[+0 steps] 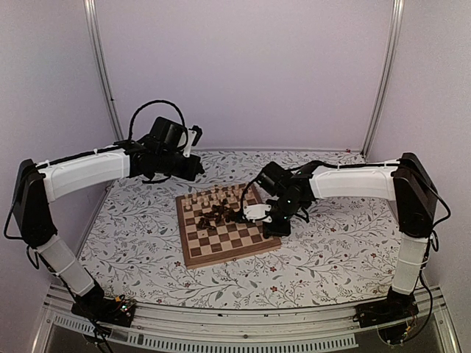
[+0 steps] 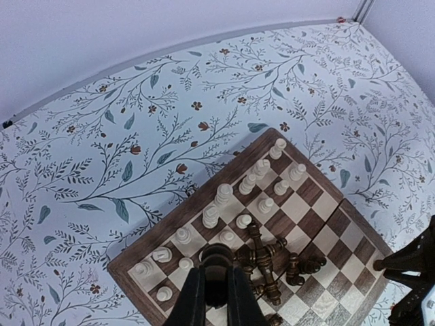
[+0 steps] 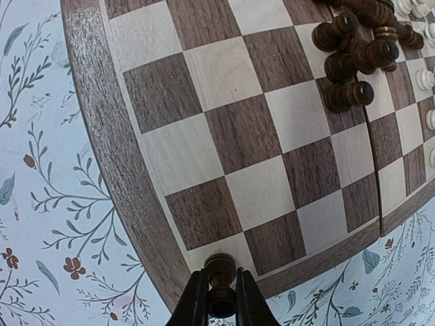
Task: Set up the chess pieces on the board
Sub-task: Place the chess piece on the chessboard.
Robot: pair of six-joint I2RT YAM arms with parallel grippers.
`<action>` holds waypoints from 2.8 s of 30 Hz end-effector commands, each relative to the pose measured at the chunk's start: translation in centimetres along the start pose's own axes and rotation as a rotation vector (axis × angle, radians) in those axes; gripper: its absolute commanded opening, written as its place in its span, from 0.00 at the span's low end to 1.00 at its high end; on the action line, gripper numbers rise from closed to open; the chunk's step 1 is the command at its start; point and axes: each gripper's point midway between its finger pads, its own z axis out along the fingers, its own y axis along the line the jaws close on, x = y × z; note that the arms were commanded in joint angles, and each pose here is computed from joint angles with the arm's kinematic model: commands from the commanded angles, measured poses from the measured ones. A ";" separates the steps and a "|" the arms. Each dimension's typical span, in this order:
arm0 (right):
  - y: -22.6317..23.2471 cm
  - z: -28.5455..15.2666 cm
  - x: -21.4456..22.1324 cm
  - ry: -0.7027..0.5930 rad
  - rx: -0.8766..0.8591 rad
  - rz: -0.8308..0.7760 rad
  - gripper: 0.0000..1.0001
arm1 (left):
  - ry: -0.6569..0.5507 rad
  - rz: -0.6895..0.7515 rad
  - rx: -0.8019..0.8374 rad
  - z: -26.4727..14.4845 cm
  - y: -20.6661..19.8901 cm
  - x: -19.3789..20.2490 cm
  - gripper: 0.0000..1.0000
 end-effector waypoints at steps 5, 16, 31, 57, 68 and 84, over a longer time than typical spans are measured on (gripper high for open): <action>-0.1 0.2 -0.6 0.005 0.013 -0.014 0.33 | 0.028 0.010 0.007 0.8 0.1 0.7 0.00; -1.8 -7.1 -3.2 -0.177 0.045 0.023 0.52 | 0.031 0.058 0.068 0.2 -1.0 0.6 0.00; -9.9 -13.5 11.3 -0.536 0.202 0.540 0.52 | 0.250 0.365 0.388 -2.8 -16.4 6.4 0.00; -10.0 -9.7 13.8 -0.409 0.187 0.570 0.52 | 0.489 0.510 0.349 3.1 -21.7 13.9 0.00; -9.8 -9.2 13.9 -0.399 0.168 0.569 0.52 | 0.491 0.516 0.339 4.6 -22.2 14.0 0.01; -9.5 -9.2 13.7 -0.403 0.151 0.567 0.53 | 0.516 0.533 0.312 5.9 -21.7 14.9 0.04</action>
